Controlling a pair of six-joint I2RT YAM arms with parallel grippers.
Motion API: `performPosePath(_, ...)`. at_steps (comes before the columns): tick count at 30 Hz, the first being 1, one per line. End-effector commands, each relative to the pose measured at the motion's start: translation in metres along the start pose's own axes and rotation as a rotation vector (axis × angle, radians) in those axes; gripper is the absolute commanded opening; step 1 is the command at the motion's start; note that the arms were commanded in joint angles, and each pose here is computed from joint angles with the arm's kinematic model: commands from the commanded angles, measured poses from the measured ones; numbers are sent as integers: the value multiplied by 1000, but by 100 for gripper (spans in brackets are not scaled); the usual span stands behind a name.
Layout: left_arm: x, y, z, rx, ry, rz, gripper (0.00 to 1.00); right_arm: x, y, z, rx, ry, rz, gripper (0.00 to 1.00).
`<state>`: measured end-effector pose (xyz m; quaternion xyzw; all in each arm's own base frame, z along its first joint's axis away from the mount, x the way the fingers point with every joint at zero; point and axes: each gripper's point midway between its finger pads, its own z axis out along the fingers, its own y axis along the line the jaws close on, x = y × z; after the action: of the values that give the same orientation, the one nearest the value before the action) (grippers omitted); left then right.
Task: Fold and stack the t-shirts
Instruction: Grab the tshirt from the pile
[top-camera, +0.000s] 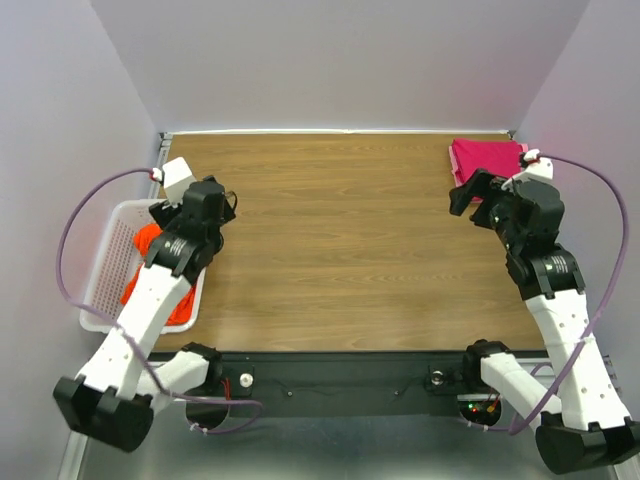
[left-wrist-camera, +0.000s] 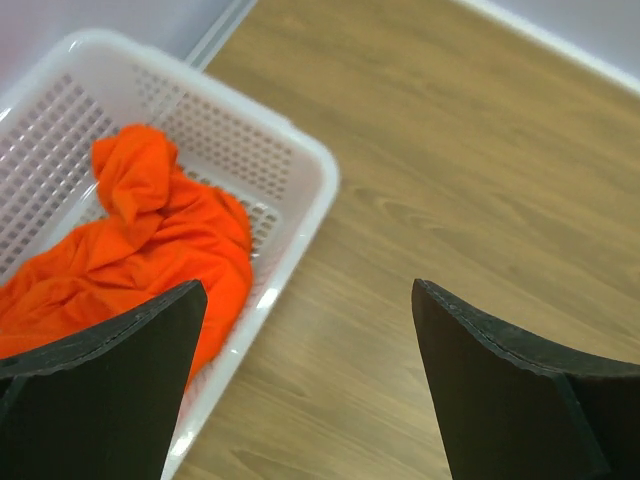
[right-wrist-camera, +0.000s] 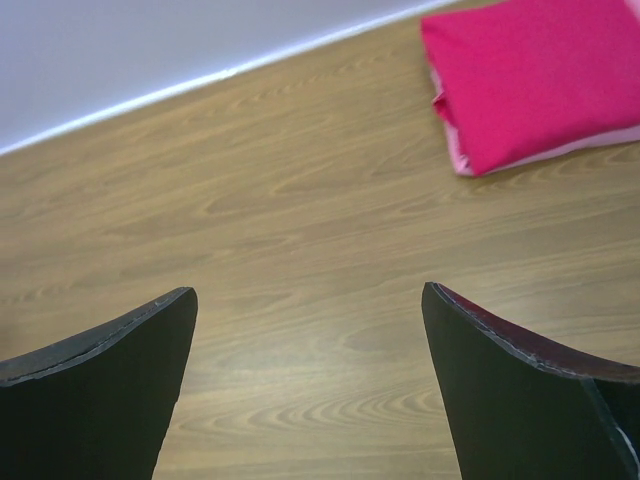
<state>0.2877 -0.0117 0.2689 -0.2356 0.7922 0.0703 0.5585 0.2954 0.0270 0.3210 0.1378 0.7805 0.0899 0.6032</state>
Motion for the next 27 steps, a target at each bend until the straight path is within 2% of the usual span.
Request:
performPosePath(1, 7, 32, 22, -129, 94, -33, 96, 12, 28, 2, -145, 49, 26, 100)
performPosePath(2, 7, 34, 29, -119, 103, -52, 96, 16, 34, 2, -179, 70, 36, 100)
performPosePath(3, 2, 60, 38, -186, 91, -64, 95, 21, 36, 3, -190, 84, 44, 100)
performPosePath(7, 10, 112, 55, -332, 106, -61, 93, 35, 39, 6, -222, 121, 62, 100)
performPosePath(11, 32, 136, 73, -402, 145, -48, 93, 41, 36, 7, -213, 126, 51, 100)
performPosePath(16, 86, 144, 100, -424, 291, -53, 93, 41, 37, 8, -216, 121, 29, 100)
performPosePath(22, 120, 144, 123, -442, 374, -61, 91, 42, 41, 7, -229, 123, -1, 100)
performPosePath(25, 136, 144, 128, -446, 415, -57, 79, 41, 43, 7, -236, 124, -3, 100)
performPosePath(26, 141, 146, 128, -450, 424, -55, 71, 41, 43, 7, -238, 123, -4, 100)
performPosePath(27, 142, 144, 128, -444, 427, -59, 54, 42, 43, 7, -237, 126, -2, 100)
